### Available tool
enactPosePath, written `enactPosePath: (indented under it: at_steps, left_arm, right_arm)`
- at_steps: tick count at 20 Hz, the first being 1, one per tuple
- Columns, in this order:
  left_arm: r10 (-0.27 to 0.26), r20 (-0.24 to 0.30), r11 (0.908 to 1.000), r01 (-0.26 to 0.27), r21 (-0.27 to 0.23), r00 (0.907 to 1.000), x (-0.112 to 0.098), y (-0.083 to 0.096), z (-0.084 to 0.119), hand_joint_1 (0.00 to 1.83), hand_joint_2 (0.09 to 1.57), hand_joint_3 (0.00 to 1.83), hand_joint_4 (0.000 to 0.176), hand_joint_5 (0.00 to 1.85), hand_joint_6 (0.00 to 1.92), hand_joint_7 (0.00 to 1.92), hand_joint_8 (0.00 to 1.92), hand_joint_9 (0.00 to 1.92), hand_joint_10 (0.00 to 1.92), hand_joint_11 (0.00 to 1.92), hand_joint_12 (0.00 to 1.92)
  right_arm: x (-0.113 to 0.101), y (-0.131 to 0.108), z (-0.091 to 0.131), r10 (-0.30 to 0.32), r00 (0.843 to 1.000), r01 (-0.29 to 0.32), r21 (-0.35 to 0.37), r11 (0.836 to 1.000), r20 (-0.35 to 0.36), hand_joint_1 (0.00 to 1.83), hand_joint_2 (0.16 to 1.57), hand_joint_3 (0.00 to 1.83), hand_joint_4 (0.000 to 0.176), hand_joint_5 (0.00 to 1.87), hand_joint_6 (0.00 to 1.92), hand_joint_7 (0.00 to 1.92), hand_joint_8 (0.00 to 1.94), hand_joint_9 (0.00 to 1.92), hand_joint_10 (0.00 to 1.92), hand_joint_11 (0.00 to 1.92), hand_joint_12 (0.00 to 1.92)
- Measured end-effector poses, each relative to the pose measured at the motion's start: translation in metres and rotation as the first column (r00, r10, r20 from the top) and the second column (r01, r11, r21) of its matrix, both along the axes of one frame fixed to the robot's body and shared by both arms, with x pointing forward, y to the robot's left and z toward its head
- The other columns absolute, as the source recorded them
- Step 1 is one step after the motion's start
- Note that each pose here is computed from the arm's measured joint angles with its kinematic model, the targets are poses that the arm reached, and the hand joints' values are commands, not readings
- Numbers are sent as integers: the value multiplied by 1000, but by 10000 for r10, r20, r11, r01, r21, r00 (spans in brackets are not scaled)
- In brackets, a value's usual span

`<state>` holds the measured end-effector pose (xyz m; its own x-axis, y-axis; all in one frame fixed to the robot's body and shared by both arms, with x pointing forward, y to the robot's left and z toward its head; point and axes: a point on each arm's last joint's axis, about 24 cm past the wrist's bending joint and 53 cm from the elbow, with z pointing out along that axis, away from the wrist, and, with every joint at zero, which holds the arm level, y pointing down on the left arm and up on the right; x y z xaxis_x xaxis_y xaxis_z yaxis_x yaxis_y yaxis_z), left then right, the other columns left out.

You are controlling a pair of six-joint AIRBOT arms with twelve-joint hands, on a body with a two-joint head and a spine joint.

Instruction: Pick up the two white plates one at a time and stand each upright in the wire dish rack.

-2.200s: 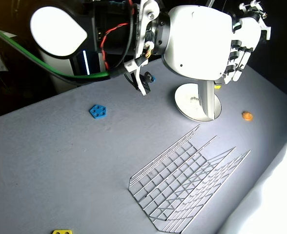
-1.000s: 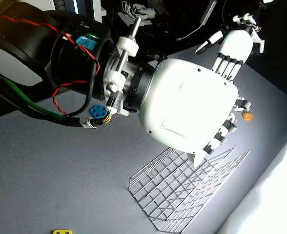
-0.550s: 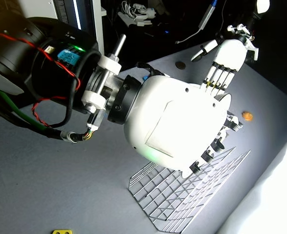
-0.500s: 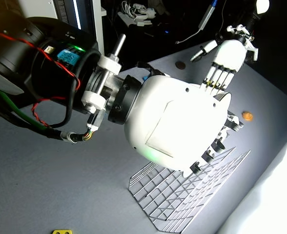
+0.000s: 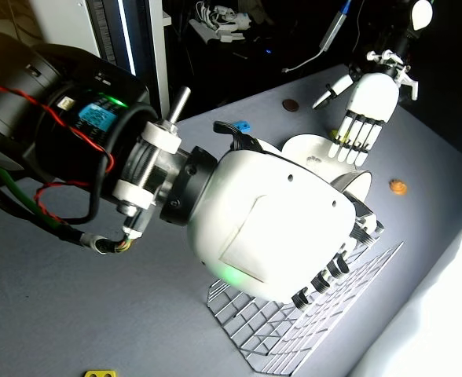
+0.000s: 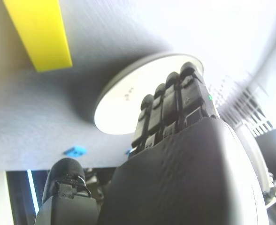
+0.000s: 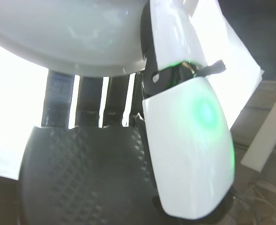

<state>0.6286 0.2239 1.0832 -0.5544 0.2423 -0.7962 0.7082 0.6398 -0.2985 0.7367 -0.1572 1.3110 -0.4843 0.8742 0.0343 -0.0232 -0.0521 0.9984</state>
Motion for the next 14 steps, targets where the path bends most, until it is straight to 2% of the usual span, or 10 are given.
enactPosePath:
  at_steps: [8,12,13,14]
  left_arm:
    - [4,-22,10000,-3,50,10000,1,1,-3,0,1069,1,0,0,0,0,0,0,0,0,0]
    - [-5,14,10000,5,-4,10000,2,0,-1,0,1078,5,0,0,0,0,0,0,0,0,0]
    - [17,23,10000,-17,-34,10000,2,0,0,0,1073,3,0,0,0,0,0,0,0,0,0]
    - [9,27,10000,-9,-25,10000,2,0,0,0,1067,0,0,0,0,0,0,0,0,0,0]
  right_arm:
    - [10,-16,-5,-301,9995,300,-76,9995,-98,1376,1104,0,0,943,1040,997,947,941,1066,867,1044]
    - [16,-20,-7,-402,9986,410,254,9988,-338,1375,1108,0,0,930,1074,980,966,944,1058,838,1008]
    - [17,-20,-8,-409,9984,420,277,9987,-385,1378,1097,0,0,959,1023,1002,942,968,1016,863,991]
    - [18,-20,-11,-416,9982,426,216,9989,-443,1376,1105,1,0,941,1038,980,978,948,1057,857,1013]
